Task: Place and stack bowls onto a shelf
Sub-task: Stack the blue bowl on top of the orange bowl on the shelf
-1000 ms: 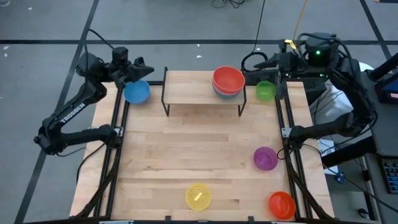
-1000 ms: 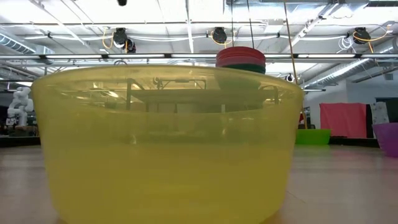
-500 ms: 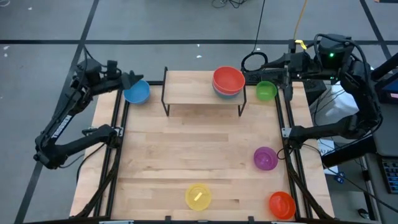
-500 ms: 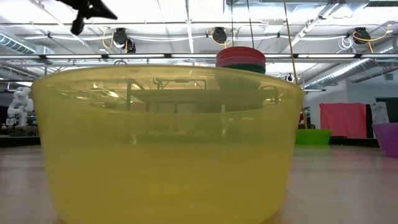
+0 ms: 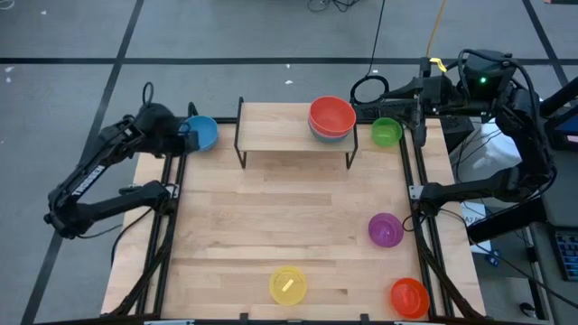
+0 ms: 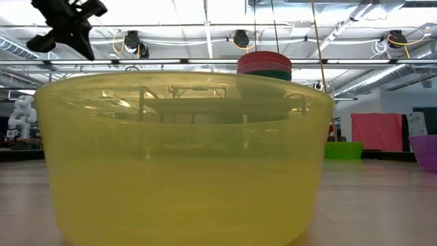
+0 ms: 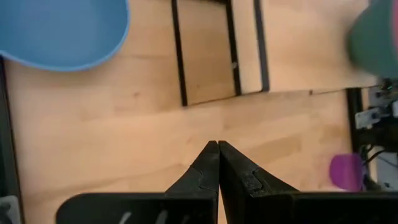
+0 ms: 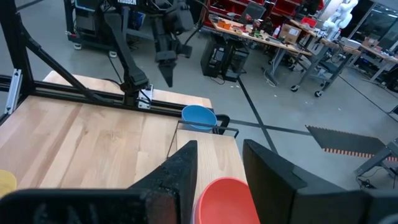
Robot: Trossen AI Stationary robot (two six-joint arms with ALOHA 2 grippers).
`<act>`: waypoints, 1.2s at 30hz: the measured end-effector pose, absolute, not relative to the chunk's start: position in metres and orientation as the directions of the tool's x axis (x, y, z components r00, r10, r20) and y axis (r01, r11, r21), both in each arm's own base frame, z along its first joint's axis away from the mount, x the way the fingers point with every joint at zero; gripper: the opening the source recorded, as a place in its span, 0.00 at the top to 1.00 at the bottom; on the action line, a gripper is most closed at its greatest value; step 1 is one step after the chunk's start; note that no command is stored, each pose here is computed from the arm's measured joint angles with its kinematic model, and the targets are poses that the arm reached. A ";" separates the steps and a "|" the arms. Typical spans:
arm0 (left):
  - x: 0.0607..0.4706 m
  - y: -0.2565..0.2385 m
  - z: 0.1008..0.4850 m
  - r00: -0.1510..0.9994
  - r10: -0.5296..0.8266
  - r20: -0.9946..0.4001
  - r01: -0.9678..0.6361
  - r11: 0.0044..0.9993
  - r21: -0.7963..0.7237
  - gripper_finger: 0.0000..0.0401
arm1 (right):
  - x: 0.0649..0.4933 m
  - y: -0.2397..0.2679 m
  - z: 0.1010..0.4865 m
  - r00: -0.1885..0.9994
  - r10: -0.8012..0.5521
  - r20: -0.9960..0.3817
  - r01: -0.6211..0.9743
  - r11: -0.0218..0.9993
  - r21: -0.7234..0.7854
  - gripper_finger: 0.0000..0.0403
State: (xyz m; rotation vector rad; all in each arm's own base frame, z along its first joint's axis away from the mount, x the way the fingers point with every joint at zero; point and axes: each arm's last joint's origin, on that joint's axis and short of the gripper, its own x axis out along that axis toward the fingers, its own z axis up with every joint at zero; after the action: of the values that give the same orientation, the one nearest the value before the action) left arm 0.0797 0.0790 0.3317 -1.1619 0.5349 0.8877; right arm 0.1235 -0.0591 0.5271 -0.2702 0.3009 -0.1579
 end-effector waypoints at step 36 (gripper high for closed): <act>0.117 0.118 0.288 0.309 0.007 -0.951 -0.903 0.316 -0.291 0.96 | 0.124 -0.059 0.528 0.945 -0.194 -0.264 0.115 0.951 -0.288 0.69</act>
State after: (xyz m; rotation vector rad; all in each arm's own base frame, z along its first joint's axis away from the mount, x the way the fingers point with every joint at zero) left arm 0.1172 0.1184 0.2876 -1.0679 1.0762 0.7839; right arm 0.1240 -0.0594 0.5278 -0.2730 0.2943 -0.1591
